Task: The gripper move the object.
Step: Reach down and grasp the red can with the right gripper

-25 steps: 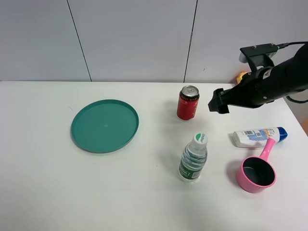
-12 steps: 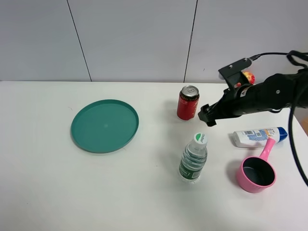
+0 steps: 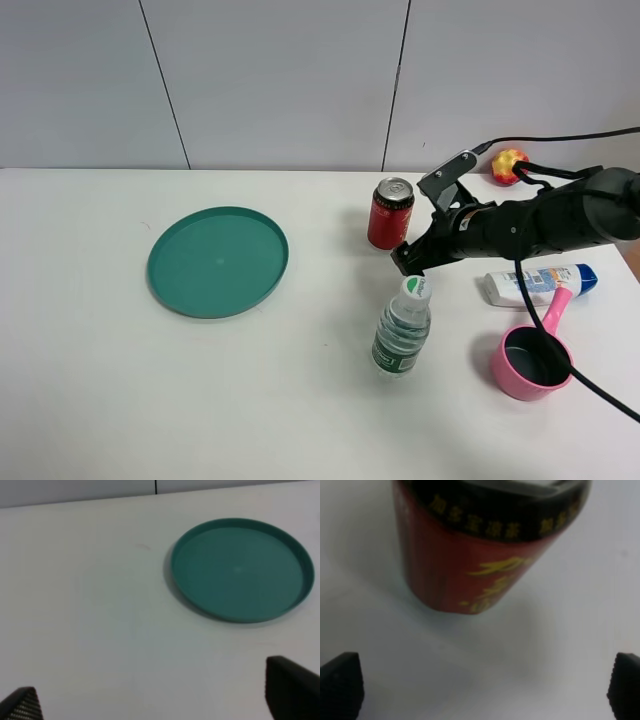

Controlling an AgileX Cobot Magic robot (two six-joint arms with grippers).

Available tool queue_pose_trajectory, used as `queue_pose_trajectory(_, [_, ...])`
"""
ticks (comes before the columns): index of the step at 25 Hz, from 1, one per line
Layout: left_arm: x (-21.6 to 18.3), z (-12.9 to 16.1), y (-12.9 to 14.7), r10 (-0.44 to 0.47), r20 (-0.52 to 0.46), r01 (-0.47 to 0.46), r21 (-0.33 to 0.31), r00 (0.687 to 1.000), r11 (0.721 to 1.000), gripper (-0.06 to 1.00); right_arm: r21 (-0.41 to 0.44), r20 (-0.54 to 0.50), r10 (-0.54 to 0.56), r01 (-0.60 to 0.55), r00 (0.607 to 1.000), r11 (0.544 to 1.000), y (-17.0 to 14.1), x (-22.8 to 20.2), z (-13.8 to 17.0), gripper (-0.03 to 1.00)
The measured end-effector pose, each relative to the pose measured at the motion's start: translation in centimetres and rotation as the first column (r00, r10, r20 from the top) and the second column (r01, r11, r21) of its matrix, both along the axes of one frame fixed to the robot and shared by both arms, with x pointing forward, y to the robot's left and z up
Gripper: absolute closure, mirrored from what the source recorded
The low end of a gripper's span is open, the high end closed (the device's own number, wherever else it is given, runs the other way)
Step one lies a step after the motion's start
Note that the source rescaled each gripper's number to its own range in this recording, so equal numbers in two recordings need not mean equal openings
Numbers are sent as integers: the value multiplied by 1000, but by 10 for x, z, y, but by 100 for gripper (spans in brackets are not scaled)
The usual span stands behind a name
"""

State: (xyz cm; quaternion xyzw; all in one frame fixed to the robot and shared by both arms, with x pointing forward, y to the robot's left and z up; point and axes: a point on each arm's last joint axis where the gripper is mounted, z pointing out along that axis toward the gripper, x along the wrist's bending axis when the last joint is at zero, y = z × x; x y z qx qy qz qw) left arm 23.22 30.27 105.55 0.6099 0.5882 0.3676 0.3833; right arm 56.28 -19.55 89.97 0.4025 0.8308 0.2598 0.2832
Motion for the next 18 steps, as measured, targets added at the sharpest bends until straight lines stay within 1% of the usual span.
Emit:
queue_pose_trajectory(3, [0,0,0,0,0,0,0,1000,1000,-6,11,40,12,-13,999,1000,1,2,1,-3])
queue_pose_trajectory(6, [0,0,0,0,0,0,0,1000,1000,-6,58,80,8,-12,997,998,4,4,4,-3])
queue_pose_trajectory(11, [0,0,0,0,0,0,0,1000,1000,-6,127,60,-38,30,998,991,5,4,5,-3])
queue_pose_trajectory(16, [0,0,0,0,0,0,0,1000,1000,-6,149,54,-93,84,994,985,3,5,5,-3])
queue_pose_trajectory(18, [0,0,0,0,0,0,0,1000,1000,-6,140,71,-104,94,992,986,2,7,6,-3])
